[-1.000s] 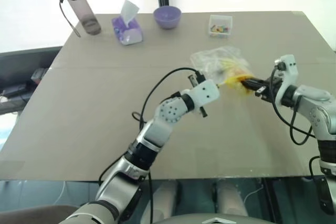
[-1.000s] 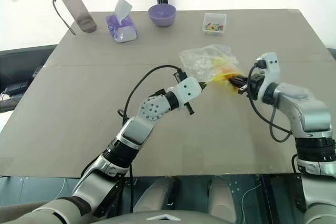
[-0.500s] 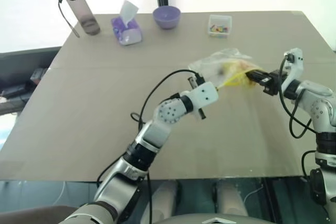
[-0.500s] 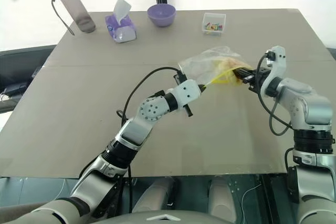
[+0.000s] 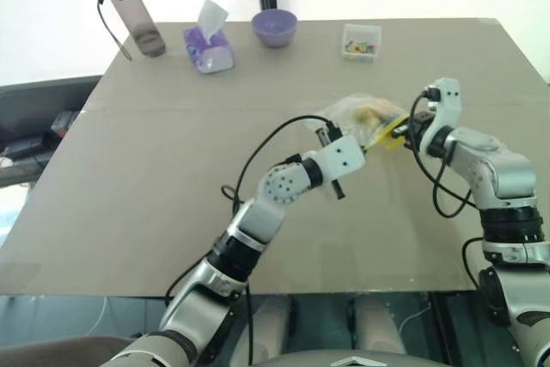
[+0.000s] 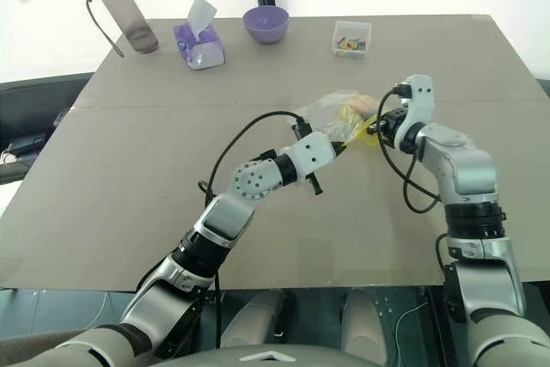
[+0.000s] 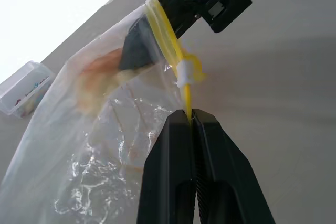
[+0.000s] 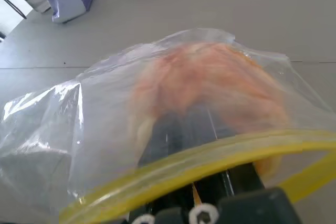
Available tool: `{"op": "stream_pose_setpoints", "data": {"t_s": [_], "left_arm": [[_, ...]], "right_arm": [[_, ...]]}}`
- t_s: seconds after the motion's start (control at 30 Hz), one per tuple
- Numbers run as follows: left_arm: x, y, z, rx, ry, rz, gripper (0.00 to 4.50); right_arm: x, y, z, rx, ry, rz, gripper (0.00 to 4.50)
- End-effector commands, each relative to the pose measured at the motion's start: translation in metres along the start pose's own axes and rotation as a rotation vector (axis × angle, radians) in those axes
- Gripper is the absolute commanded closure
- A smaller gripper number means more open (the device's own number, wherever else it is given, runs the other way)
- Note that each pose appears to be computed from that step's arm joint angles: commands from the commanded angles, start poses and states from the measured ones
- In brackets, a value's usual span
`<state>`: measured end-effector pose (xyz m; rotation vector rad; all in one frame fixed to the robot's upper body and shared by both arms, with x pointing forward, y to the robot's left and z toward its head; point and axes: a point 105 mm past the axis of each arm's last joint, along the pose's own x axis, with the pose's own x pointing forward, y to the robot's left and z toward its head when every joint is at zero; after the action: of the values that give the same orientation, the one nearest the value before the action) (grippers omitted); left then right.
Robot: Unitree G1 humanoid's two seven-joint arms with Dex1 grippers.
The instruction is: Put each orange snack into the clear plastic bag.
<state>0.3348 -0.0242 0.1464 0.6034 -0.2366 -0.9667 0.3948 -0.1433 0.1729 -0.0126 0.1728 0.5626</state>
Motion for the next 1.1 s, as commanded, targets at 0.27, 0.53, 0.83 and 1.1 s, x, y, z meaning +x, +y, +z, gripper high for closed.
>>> {"op": "stream_pose_setpoints", "data": {"t_s": [0.27, 0.53, 0.83, 1.1], "left_arm": [[-0.003, 0.007, 0.008, -0.018, -0.041, 0.036, 4.50], [-0.013, 0.018, -0.004, -0.101, -0.006, 0.105, 4.50], [-0.029, 0.026, -0.014, -0.129, 0.031, 0.145, 4.50], [-0.030, 0.024, -0.015, -0.124, 0.044, 0.140, 4.50]], "right_arm": [[-0.009, 0.018, 0.014, -0.040, -0.044, 0.101, 2.25], [-0.048, -0.004, -0.011, -0.168, 0.071, 0.125, 1.81], [-0.052, -0.044, -0.049, -0.488, 0.254, 0.001, 1.81], [-0.020, -0.044, -0.048, -0.653, 0.203, -0.004, 1.81]]}}
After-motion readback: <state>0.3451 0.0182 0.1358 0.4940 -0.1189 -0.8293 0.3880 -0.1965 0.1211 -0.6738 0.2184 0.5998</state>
